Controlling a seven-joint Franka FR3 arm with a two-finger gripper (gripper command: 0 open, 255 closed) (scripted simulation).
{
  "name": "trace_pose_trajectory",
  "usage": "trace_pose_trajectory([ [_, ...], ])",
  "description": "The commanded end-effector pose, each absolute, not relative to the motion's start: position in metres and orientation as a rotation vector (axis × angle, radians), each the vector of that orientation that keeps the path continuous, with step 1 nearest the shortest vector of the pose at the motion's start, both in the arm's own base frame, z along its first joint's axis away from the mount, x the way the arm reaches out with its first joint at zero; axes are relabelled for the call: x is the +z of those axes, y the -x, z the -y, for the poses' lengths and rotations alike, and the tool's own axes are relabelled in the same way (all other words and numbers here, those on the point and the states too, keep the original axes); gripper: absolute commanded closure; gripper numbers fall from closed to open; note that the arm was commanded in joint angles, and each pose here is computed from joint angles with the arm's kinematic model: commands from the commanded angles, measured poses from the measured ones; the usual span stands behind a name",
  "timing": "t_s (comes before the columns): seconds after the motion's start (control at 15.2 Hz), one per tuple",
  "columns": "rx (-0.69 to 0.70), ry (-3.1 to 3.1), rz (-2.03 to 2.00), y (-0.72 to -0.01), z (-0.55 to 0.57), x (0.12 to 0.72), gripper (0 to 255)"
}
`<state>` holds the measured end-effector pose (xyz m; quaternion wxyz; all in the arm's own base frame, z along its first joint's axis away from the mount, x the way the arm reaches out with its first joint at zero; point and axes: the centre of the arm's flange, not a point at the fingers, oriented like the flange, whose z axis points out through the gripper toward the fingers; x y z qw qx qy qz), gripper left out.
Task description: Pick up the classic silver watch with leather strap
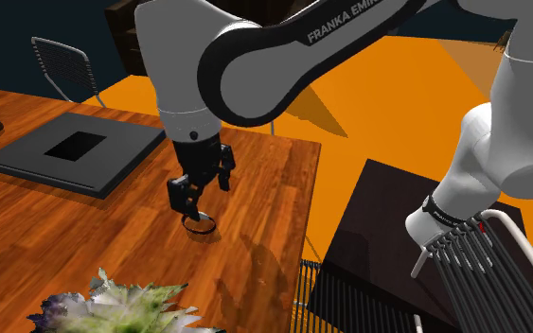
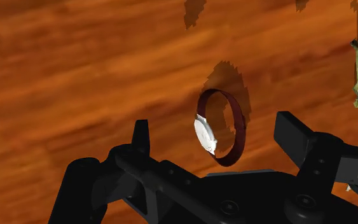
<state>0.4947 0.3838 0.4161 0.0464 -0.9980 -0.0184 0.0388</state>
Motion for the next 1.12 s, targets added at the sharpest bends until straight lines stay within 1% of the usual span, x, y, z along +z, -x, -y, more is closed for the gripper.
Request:
trace_pose_trajectory([
  [0.0, 0.118, 3.045, 0.058, -0.495, -0.389, 0.408, 0],
  [0.33, 0.118, 3.045, 0.058, -0.495, -0.389, 0.378, 0],
  [0.46, 0.118, 3.045, 0.058, -0.495, -0.389, 0.378, 0],
  [0.53, 0.118, 3.045, 0.058, -0.495, -0.389, 0.379, 255],
  [1.06, 0.118, 3.045, 0.058, -0.495, -0.389, 0.379, 255],
])
